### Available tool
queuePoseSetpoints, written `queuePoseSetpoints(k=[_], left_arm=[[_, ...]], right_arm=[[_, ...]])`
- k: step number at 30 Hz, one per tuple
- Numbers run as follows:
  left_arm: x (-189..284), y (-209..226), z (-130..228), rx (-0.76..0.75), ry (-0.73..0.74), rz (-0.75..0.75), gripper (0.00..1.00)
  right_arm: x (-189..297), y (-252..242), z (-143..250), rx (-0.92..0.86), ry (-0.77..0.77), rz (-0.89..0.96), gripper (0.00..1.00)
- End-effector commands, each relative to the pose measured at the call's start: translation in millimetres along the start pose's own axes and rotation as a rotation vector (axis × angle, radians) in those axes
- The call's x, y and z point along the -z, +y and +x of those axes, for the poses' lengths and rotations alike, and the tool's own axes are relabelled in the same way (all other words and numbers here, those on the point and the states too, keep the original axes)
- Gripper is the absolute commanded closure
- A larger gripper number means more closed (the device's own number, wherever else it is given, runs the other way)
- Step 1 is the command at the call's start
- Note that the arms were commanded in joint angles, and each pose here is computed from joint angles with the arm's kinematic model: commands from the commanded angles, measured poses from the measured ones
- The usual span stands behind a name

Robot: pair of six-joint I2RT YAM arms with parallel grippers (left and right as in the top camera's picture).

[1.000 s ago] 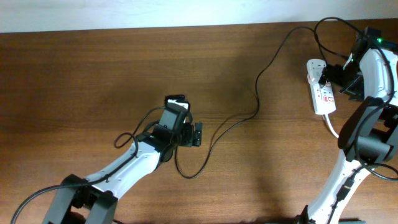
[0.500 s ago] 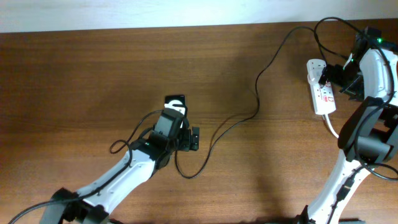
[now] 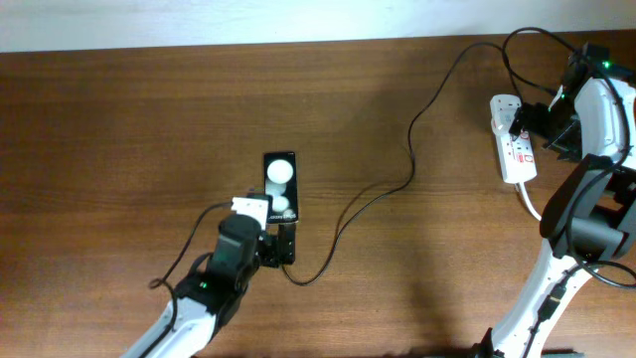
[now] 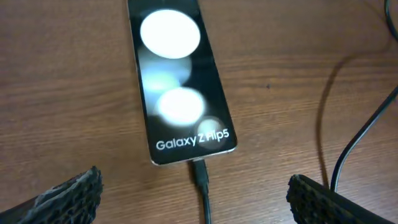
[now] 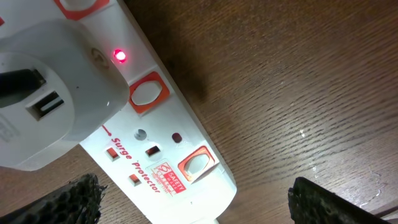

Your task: Plug charger to phone and switch on socket

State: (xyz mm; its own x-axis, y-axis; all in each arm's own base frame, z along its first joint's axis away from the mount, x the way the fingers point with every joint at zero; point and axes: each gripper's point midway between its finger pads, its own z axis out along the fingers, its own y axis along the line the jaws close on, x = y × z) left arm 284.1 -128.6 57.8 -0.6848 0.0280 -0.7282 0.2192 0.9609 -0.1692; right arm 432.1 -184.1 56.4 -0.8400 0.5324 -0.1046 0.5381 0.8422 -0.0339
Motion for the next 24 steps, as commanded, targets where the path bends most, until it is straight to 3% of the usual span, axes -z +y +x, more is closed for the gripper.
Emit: queuePoseSetpoints(k=[1,15,24], left_arm=[[9,5,6,-0.007,-0.067,0.008,0.01],[27,50,27,0.119,-0.186,-0.035,0.01],[35,52,30,0.120,-0.222,-0.037,0.01]], right_arm=[[3,-3,-3,-0.002,-0.010,0.010,0.01],[3,-3,-3,-0.002,-0.011,0.010,0.01],[3,-3,-3,-0.002,-0.011,0.010,0.01]])
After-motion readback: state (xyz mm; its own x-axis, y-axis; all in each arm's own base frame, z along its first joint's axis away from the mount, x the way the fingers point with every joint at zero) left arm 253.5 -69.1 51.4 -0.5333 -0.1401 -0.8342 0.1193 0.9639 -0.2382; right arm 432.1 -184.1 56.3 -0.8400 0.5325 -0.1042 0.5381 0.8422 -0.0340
